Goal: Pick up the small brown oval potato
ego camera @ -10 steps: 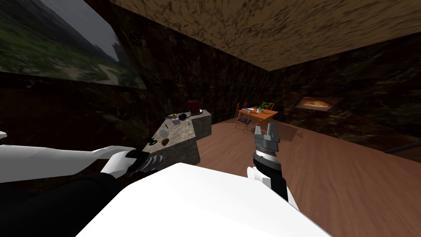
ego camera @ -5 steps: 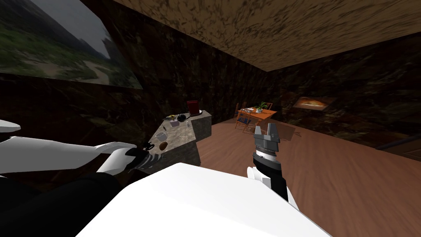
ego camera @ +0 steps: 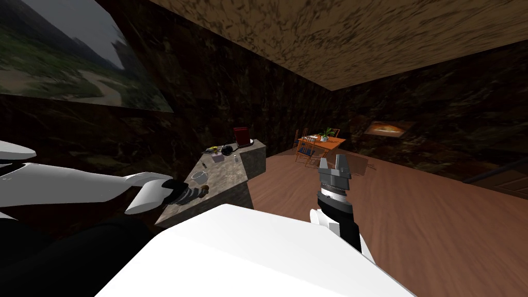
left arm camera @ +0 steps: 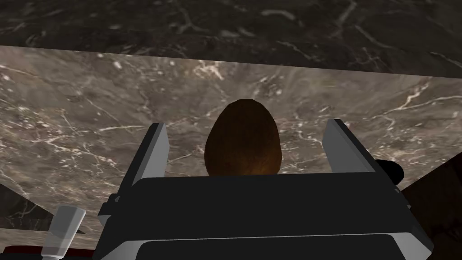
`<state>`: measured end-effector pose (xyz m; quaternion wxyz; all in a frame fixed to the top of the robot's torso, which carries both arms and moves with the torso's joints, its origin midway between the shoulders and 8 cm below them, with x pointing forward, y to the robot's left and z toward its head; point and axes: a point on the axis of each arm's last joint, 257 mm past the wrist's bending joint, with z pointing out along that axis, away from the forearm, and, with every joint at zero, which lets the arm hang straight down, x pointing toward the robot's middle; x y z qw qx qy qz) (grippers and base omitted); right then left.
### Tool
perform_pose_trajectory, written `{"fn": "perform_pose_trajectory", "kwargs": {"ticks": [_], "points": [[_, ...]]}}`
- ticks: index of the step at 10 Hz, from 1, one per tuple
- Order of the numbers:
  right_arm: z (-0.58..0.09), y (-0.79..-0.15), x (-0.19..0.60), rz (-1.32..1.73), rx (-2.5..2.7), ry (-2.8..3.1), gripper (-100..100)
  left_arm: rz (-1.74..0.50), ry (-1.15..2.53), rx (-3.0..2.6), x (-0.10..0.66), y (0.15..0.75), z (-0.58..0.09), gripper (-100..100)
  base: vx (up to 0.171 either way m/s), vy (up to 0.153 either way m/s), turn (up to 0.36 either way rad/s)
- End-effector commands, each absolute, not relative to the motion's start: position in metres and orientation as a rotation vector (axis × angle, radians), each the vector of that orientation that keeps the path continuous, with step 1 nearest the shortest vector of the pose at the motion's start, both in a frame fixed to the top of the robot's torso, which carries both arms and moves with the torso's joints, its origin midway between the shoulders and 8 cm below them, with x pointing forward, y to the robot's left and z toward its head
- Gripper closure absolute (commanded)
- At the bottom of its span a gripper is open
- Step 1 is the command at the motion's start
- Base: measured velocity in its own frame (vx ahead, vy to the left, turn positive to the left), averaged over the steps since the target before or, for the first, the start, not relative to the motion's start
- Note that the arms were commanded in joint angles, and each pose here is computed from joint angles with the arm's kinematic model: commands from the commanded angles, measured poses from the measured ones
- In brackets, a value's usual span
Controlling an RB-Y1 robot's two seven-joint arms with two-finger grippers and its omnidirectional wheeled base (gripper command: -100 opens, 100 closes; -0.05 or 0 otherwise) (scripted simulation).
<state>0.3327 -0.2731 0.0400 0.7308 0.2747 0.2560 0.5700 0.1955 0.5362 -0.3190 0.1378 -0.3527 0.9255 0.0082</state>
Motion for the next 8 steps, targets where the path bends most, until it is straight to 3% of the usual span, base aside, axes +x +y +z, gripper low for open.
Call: {"fn": "perform_pose_trajectory", "kwargs": {"ticks": [1,2,3,4,8], "points": [[0.040,-0.273,0.333,1.255,0.605,0.563,0,0.037,2.669,-1.009,0.199,0.541,-0.317,-100,0.140,0.142,-0.021],[0.040,-0.273,0.333,1.255,0.605,0.563,0,0.034,2.673,-1.006,0.198,0.540,-0.316,-100,0.037,0.036,-0.006],[0.040,-0.273,0.333,1.255,0.605,0.563,0,0.035,2.672,-1.008,0.198,0.540,-0.316,0,0.000,0.000,0.000],[0.040,-0.273,0.333,1.255,0.605,0.563,0,0.037,2.665,-1.020,0.191,0.546,-0.322,-100,0.003,-0.006,-0.051],[0.040,-0.273,0.333,1.255,0.605,0.563,0,0.043,2.654,-1.044,0.174,0.555,-0.335,-100,0.009,-0.012,-0.035]]}}
